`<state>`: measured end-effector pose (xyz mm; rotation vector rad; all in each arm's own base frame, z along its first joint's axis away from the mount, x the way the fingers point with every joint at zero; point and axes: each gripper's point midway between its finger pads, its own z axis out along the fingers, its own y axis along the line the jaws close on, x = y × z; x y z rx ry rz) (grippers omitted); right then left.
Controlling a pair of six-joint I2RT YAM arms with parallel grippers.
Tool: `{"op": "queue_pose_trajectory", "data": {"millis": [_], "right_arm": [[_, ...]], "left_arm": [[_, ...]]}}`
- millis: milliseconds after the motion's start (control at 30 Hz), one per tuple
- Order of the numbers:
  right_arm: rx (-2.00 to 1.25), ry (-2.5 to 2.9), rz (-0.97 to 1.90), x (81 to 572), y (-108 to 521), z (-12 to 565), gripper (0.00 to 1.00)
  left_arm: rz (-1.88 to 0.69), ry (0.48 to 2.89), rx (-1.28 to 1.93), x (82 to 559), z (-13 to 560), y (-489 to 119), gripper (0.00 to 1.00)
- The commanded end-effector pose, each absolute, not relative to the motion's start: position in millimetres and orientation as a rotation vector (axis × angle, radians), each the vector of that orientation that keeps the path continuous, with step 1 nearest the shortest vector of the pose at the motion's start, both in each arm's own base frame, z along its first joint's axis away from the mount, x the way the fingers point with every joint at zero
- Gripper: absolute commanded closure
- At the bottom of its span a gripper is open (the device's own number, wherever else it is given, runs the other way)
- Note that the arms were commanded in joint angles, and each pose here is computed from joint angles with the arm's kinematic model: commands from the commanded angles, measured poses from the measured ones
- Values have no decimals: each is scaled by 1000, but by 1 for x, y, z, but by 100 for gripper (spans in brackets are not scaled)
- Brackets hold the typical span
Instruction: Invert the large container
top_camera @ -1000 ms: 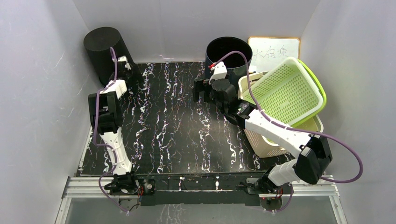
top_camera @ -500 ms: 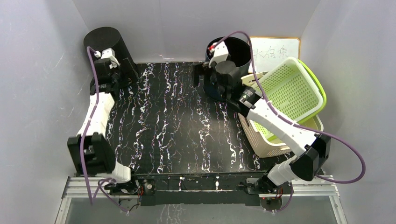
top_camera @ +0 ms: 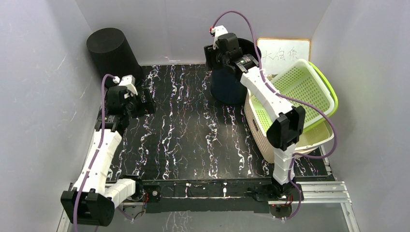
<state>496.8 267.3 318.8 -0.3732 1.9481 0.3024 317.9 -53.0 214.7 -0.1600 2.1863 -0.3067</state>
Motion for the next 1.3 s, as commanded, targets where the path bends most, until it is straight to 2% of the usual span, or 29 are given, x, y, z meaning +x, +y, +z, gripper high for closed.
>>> {"op": "queue_pose_trajectory", "data": {"millis": [0, 400, 733, 967, 1033, 1133, 1200, 1233, 1267], "right_arm": [[-471, 1965, 398, 484, 274, 320, 49], [-456, 2047, 264, 495, 257, 272, 43], [-431, 2014, 59, 521, 235, 266, 37], [-460, 2065, -19, 535, 231, 237, 41], [-468, 2072, -13, 537, 232, 231, 48], [-486, 2072, 38, 539, 238, 227, 79], [-496, 2062, 64, 540, 243, 228, 94], [-501, 2055, 82, 540, 246, 230, 100], [-499, 2051, 99, 541, 248, 232, 100]], "left_arm": [[-257, 2216, -167, 294, 210, -44, 2], [-266, 2227, -124, 281, 198, -46, 2], [-263, 2235, -115, 278, 192, -46, 2], [-258, 2239, -116, 274, 190, -45, 2], [-253, 2236, -115, 273, 192, -44, 2], [-244, 2233, -112, 271, 194, -43, 2], [-234, 2229, -111, 270, 198, -41, 2], [-230, 2226, -110, 270, 200, -41, 2], [-226, 2220, -111, 269, 203, -40, 2]]}}
